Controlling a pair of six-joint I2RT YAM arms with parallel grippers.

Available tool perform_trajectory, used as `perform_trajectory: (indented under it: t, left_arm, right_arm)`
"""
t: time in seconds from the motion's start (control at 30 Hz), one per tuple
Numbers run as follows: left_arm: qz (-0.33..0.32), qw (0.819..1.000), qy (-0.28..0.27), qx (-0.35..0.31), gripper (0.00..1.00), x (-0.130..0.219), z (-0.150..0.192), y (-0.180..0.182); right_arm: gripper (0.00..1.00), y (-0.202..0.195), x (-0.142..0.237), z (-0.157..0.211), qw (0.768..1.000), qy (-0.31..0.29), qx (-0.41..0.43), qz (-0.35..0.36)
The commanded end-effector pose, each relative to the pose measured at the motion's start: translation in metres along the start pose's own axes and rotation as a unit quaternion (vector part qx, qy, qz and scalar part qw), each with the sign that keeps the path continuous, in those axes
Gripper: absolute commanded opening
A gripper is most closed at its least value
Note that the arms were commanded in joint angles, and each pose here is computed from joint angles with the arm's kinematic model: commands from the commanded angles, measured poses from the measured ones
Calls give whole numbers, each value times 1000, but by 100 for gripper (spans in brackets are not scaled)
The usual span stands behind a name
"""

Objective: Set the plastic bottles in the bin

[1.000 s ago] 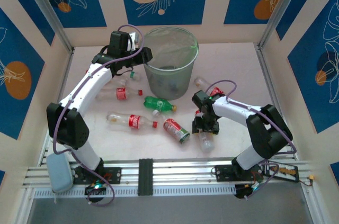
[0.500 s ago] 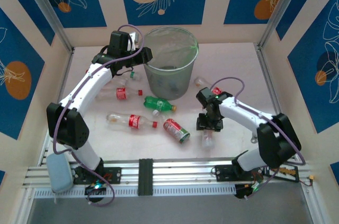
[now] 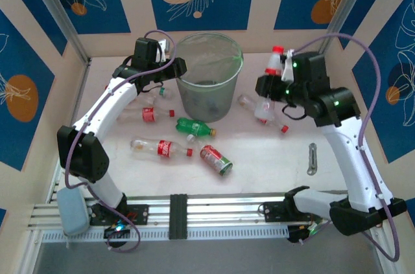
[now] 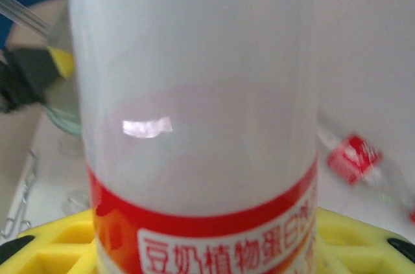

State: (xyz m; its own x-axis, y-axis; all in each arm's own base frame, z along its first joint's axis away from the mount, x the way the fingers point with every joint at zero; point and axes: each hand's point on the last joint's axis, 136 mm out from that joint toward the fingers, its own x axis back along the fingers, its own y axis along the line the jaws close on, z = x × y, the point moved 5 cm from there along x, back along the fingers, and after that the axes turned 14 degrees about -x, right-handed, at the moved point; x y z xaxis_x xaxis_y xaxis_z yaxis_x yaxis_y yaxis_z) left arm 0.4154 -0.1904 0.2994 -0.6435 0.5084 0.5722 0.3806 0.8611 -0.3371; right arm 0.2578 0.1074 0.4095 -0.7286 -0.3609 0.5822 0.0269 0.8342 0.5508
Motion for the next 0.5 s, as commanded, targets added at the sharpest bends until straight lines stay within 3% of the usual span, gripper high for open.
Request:
perform_trajectory:
  t: [0.0,0.23,0.47]
  left_arm:
    - [24,999,47,-10,58,-10,18,-8]
    - [31,998,49,-8,57,-10,17,-10]
    - [28,998,48,-10,57,-5,16,-11]
  right_arm:
    - [52,40,-15,-30,996,-22,52,-62]
    - [52,122,-70,-64,983,-26,108,-146]
    - [51,145,-152,-48,980,41,126,-146]
